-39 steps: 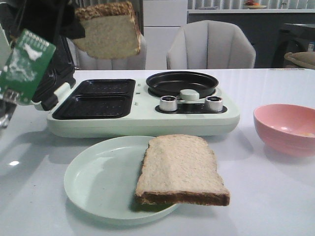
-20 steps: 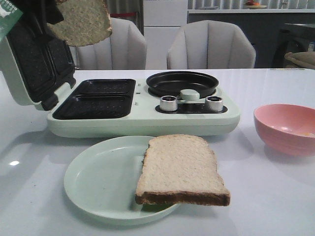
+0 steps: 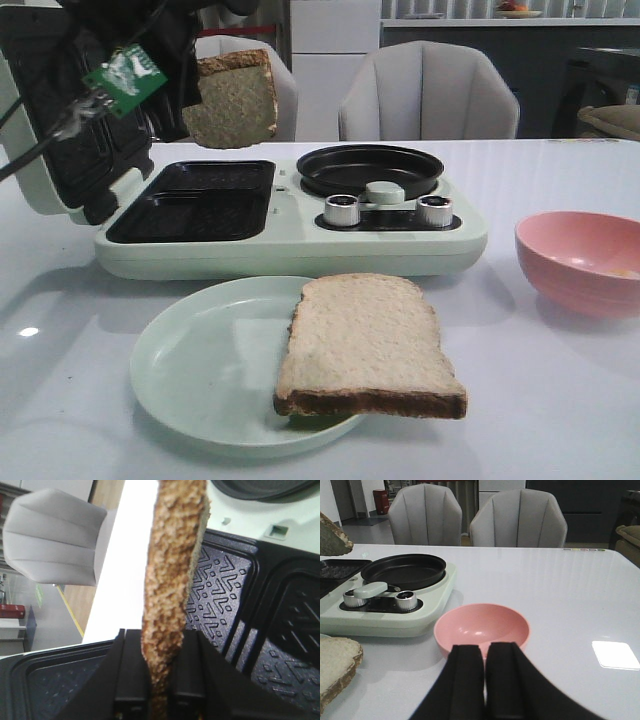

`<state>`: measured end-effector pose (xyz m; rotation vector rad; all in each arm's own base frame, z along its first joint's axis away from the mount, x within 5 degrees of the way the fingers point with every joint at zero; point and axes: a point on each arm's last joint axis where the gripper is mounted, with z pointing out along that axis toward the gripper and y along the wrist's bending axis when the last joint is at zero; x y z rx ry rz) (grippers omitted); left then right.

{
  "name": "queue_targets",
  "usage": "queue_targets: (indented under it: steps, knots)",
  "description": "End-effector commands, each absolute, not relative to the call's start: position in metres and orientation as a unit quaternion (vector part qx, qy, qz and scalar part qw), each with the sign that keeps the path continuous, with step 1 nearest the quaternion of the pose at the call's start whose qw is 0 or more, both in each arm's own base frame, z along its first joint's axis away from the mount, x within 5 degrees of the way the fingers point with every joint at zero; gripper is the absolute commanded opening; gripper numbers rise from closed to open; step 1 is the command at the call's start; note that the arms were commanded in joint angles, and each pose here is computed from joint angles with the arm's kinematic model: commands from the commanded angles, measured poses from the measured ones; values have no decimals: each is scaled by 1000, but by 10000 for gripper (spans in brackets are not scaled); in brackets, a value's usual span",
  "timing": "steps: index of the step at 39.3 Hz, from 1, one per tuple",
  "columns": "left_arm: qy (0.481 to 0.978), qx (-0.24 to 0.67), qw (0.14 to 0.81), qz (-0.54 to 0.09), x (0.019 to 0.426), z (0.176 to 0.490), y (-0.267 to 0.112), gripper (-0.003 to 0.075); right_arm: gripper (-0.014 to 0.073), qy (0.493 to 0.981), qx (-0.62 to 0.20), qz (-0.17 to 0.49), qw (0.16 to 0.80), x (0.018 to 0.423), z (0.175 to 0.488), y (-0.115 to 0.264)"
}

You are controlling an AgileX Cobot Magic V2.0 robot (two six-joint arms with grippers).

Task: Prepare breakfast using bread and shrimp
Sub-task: 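Lift the bread slice with the left gripper toward the sandwich maker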

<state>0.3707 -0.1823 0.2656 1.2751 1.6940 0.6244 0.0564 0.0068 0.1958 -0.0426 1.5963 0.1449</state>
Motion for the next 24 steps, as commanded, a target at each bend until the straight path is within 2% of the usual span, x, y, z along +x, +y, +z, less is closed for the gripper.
queue_targets:
  steps: [1,10,24]
  knots:
    - [669,508,473,267,378,293,-183,114,185,673,-22,59,737,54,210,6]
    - [657,514,471,287,400,291,-185,114,185,673,-22,59,737,54,210,6]
    - [644,525,459,314,424,279,-163,114,185,673,-22,59,737,54,210,6]
